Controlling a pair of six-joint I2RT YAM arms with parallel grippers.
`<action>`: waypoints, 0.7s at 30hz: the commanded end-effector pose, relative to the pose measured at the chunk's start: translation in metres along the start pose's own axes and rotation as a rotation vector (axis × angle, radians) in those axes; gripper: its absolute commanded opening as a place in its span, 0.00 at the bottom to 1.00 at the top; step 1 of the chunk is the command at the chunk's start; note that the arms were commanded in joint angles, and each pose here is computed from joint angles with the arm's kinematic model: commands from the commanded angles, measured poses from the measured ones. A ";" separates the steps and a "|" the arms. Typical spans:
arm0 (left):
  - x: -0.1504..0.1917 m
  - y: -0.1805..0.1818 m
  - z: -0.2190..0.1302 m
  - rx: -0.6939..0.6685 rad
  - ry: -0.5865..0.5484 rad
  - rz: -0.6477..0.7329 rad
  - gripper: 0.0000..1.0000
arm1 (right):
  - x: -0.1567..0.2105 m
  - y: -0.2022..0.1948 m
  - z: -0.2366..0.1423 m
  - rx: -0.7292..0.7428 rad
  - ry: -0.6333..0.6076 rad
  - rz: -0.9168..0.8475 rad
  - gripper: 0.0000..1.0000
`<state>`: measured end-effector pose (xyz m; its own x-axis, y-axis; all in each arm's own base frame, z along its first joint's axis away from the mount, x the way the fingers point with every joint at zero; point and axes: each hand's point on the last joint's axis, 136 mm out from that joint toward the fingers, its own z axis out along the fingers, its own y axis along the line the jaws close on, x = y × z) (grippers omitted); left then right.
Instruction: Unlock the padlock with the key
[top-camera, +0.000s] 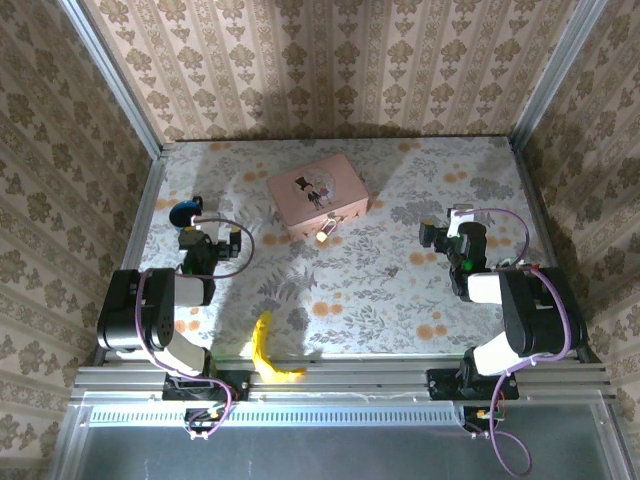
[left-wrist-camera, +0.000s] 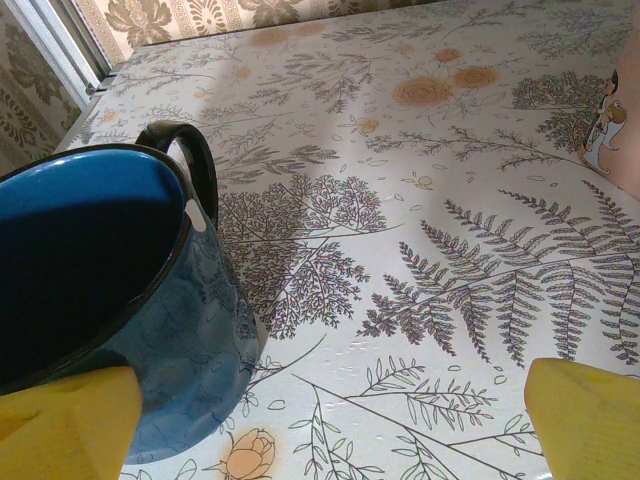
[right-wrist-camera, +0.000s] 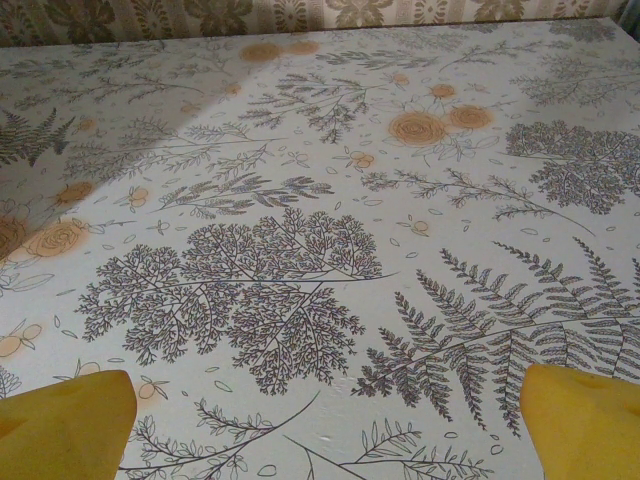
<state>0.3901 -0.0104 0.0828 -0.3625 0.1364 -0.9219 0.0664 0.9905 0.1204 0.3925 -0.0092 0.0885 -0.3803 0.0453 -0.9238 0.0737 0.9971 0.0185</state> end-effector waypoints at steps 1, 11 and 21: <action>-0.017 0.007 0.005 -0.006 -0.048 -0.020 1.00 | -0.011 0.006 0.004 -0.021 -0.034 -0.015 1.00; -0.028 0.018 -0.005 -0.064 -0.065 -0.043 1.00 | -0.011 0.006 0.003 -0.021 -0.035 -0.016 1.00; -0.063 0.027 -0.039 -0.115 -0.088 -0.095 1.00 | -0.034 -0.004 0.001 0.047 0.039 0.004 1.00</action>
<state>0.3828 0.0057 0.1492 -0.2659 0.0909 -0.9597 -0.0333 0.9941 0.1033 0.4094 -0.0114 0.1165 -0.3872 0.0473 -0.9208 0.0877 0.9960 0.0143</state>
